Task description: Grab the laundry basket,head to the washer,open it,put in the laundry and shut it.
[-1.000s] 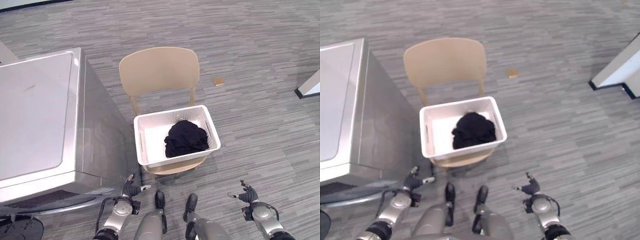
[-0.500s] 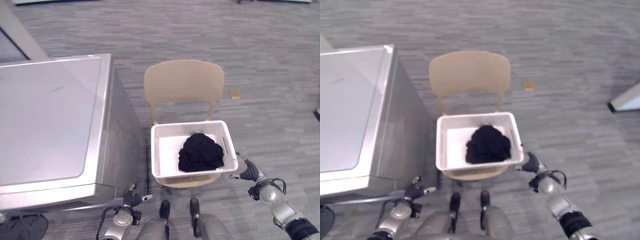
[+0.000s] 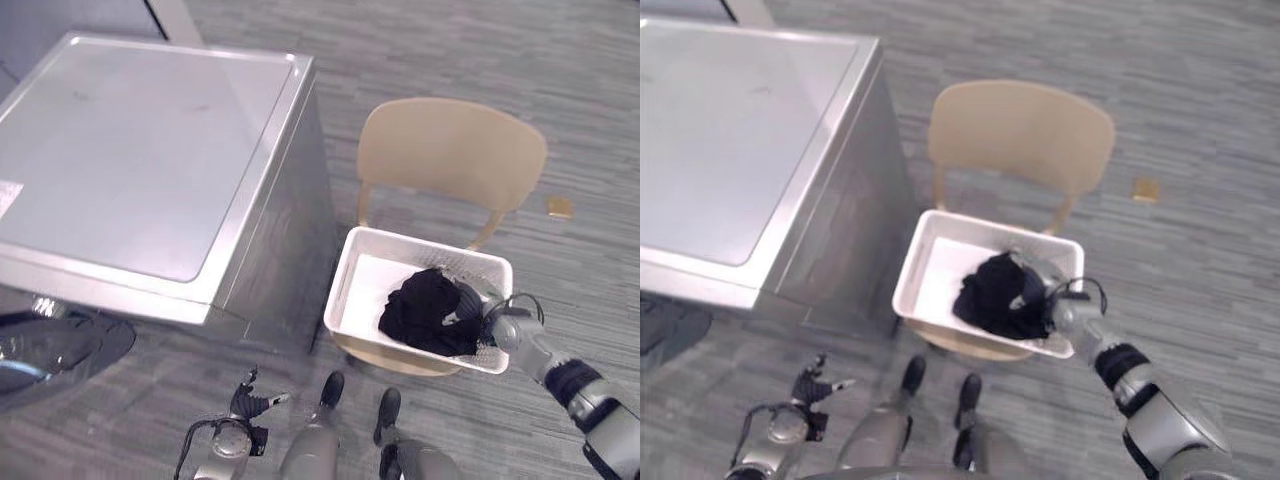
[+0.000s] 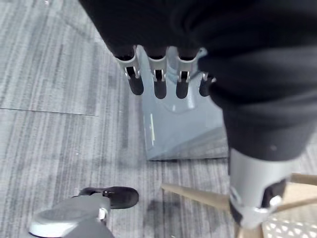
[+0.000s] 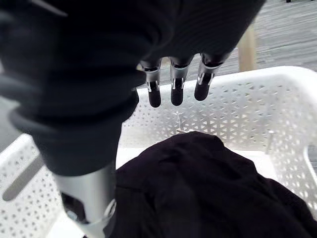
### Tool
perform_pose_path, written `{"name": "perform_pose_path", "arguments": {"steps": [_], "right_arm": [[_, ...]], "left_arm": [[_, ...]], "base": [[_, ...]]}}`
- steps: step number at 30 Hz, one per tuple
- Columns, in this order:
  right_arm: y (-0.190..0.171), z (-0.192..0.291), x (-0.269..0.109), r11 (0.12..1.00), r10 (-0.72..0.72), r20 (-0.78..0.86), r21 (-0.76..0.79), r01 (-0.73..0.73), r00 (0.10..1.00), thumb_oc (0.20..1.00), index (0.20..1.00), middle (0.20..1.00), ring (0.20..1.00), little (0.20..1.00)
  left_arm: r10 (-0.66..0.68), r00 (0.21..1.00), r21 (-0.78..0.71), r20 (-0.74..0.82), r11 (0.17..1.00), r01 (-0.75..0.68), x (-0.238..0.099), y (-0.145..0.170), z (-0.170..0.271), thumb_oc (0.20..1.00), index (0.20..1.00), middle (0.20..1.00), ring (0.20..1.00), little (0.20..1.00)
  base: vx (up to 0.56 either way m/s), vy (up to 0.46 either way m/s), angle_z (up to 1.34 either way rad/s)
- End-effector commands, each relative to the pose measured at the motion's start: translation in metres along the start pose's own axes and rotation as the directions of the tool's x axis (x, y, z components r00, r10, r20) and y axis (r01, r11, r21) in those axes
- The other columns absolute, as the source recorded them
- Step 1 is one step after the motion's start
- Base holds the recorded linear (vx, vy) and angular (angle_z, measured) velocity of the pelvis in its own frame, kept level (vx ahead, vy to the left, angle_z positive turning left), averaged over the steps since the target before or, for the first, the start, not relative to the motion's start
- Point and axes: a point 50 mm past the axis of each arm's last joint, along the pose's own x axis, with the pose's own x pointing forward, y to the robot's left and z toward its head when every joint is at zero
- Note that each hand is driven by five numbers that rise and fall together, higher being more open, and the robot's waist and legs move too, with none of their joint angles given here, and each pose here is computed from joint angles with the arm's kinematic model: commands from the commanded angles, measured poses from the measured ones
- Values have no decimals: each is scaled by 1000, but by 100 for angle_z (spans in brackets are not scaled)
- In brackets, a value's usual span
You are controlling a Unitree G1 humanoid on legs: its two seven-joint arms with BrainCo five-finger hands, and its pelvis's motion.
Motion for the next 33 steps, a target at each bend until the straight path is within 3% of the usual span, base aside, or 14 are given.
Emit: {"name": "perform_pose_path", "arguments": {"steps": [1, 11, 12, 13, 21, 25, 26, 27, 32, 33], "right_arm": [[-17, 1, 10, 995, -85, -26, -56, 83, 996, 1000, 1000, 1000, 1000, 1000], [-41, -41, 17, 992, -101, -289, -102, 74, 952, 1000, 1000, 1000, 1000, 1000], [-38, -41, 16, 994, -91, -295, -82, 69, 951, 426, 426, 426, 426, 426], [-35, -36, 17, 996, -85, -277, -41, 76, 957, 200, 200, 200, 200, 200], [-39, -14, 14, 957, -167, -177, 209, 203, 970, 200, 200, 200, 200, 200], [-42, -7, -2, 822, -256, -146, 487, 294, 956, 200, 200, 200, 200, 200], [-42, -7, -2, 822, -255, -146, 487, 294, 956, 200, 200, 200, 200, 200], [-43, -1, -11, 735, -295, -126, 603, 309, 947, 200, 200, 200, 200, 200], [-48, 14, -33, 575, -371, -51, 771, 273, 927, 200, 200, 200, 200, 200], [-47, 13, -34, 575, -370, -52, 771, 273, 927, 200, 200, 200, 200, 200]], "left_arm": [[81, 992, -6, 96, 997, -81, 8, 24, 24, 1000, 1000, 1000, 1000, 1000], [101, 973, -54, 206, 994, -92, 18, 31, 64, 1000, 1000, 1000, 1000, 1000], [98, 972, -52, 213, 995, -89, 19, 31, 66, 1000, 1000, 1000, 1000, 1000], [94, 969, -48, 229, 995, -85, 20, 30, 72, 1000, 1000, 1000, 1000, 1000], [73, 975, -46, 208, 997, -65, 17, 25, 64, 1000, 1000, 1000, 1000, 1000], [80, 983, -77, 166, 995, -68, 8, 27, 44, 1000, 1000, 1000, 1000, 1000], [80, 983, -77, 166, 995, -68, 8, 27, 44, 1000, 1000, 1000, 1000, 1000], [84, 989, -101, 124, 992, -72, 2, 27, 30, 1000, 1000, 1000, 1000, 1000], [91, 995, -128, 46, 988, -85, -7, 30, 5, 1000, 1000, 1000, 1000, 1000], [91, 995, -127, 45, 988, -84, -8, 30, 5, 1000, 1000, 1000, 1000, 1000]], "base": [[-34, 23, 23], [-54, 20, 10], [-6, -18, 9], [-6, -18, 9], [8, 10, 8], [46, 71, -14], [54, 96, -31], [64, 110, -38], [51, 124, -49], [22, 104, -34]]}}
